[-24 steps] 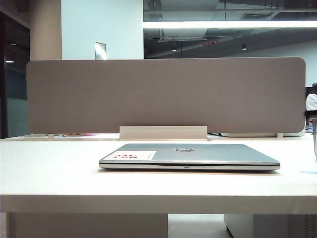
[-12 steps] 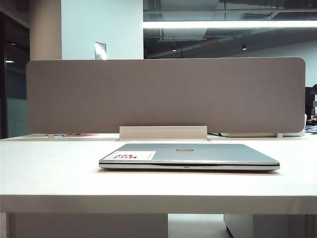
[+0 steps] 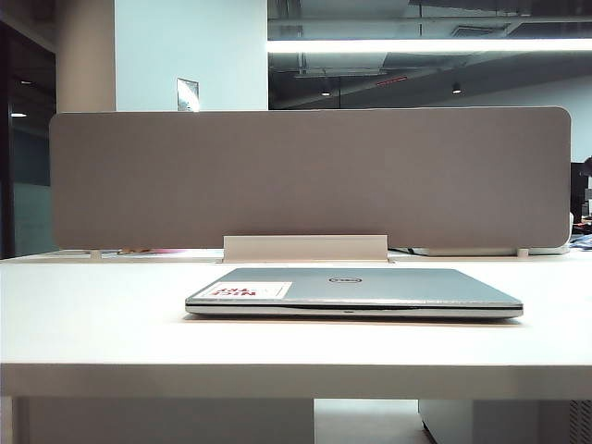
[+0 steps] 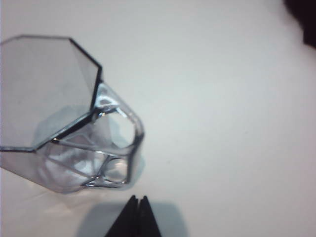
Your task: Pick up the water cup and place it on the right side of the laptop.
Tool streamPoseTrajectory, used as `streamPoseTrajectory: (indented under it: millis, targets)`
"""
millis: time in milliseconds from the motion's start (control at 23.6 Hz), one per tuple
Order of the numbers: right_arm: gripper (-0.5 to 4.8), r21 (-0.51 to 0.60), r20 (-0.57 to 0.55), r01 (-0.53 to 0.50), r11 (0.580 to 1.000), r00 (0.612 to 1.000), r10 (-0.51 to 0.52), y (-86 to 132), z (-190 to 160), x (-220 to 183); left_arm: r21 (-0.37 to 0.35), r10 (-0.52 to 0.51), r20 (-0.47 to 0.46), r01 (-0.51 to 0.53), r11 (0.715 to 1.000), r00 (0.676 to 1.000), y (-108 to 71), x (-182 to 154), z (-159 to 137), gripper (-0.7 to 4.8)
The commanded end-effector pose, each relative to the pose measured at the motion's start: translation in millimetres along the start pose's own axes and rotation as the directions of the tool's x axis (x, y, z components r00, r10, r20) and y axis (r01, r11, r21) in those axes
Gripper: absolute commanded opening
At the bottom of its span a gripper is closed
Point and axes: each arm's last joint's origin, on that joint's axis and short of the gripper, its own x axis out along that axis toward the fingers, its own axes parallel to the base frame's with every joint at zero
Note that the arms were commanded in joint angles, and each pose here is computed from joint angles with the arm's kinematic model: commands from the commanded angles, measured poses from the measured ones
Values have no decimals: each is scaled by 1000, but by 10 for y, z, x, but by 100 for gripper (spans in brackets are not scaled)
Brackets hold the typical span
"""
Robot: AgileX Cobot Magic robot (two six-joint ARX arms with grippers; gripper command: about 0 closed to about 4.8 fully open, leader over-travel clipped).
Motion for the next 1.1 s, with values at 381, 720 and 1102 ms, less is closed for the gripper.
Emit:
streamPoseTrajectory:
  millis: [381,720,1102]
  targets:
    - [14,104,56,-131,986,991,125,-485,-125,-235,2,-9,7,9,1000,1000,-4,-2,14,-4]
    - [181,99,98,-136,986,987,126,-460,-335,-206,2,-9,7,9,1000,1000,-4,-2,15,-4]
    - [175,96,74,-176,980,983,170,-408,-477,-19,2,-8,7,8,1000,1000,-3,-2,15,-4]
